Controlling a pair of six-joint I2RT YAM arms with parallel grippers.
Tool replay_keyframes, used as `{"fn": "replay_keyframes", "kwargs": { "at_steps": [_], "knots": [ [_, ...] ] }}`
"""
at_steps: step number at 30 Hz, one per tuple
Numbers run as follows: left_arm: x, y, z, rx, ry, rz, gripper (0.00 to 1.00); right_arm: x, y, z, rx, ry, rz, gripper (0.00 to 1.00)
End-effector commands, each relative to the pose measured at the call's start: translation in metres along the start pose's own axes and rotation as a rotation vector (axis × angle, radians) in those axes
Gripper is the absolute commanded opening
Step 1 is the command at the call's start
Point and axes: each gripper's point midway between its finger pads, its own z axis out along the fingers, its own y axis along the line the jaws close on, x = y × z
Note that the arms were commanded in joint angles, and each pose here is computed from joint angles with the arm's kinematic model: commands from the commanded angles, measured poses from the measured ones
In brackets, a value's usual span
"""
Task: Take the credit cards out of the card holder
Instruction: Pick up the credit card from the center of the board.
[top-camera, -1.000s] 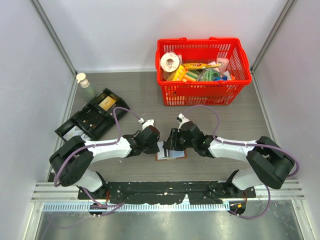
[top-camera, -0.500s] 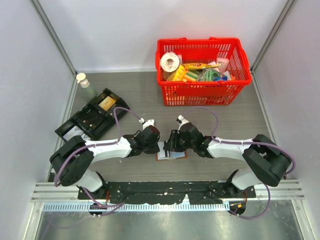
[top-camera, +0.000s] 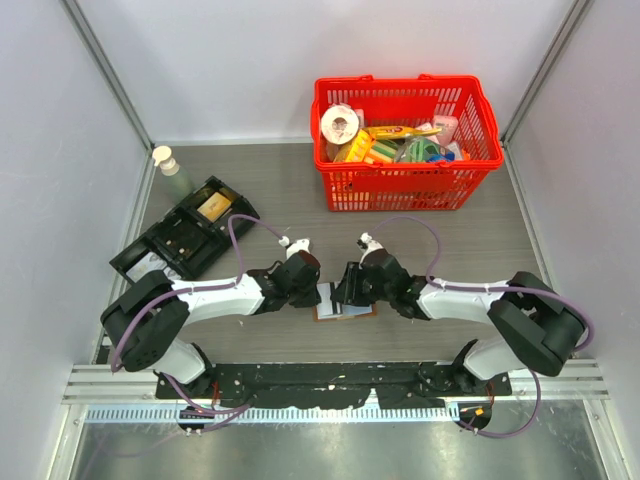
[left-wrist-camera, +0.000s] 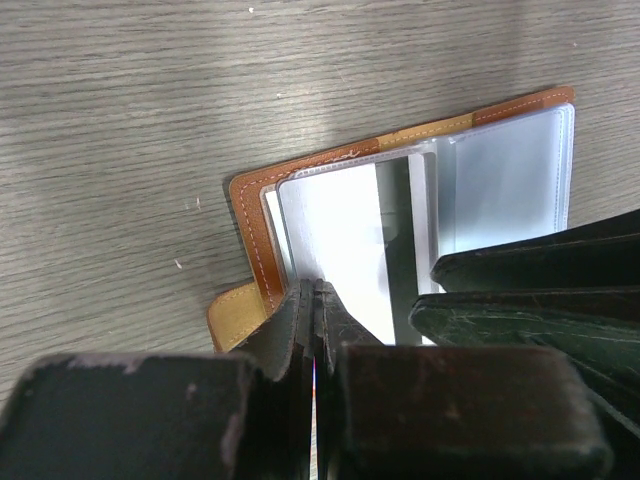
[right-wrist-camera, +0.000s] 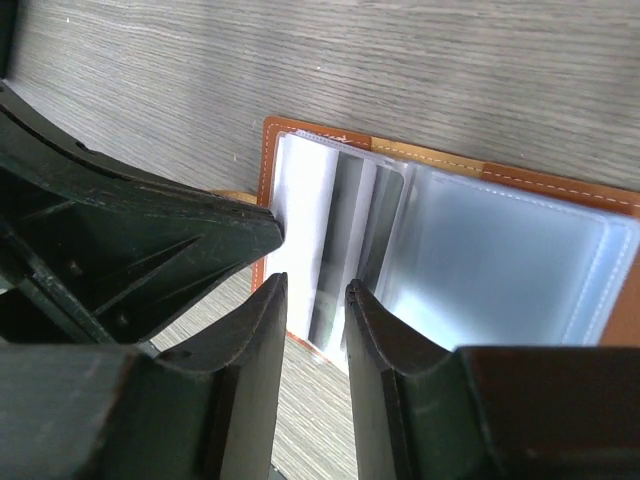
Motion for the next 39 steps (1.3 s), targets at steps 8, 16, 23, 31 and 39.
{"fn": "replay_keyframes", "kwargs": {
  "at_steps": [8, 16, 23, 31, 39],
  "knots": [
    [0.018, 0.018, 0.004, -0.050, 0.053, 0.006, 0.00, -0.022, 0.013, -0.016, -0.036, -0.110, -0.022, 0.34],
    [0.018, 0.018, 0.002, -0.046, 0.050, 0.004, 0.00, -0.012, 0.006, -0.004, -0.025, -0.074, -0.010, 0.34],
    [0.019, 0.015, 0.003, -0.034, 0.055, 0.001, 0.00, -0.006, 0.011, 0.000, -0.067, -0.046, -0.008, 0.31],
    [0.017, 0.012, 0.002, -0.018, 0.048, 0.000, 0.00, -0.009, 0.021, 0.005, -0.113, -0.048, -0.001, 0.27],
    [0.010, 0.005, -0.005, 0.024, 0.013, 0.008, 0.00, -0.011, 0.025, 0.006, -0.125, -0.047, 0.031, 0.06]
  ]
}}
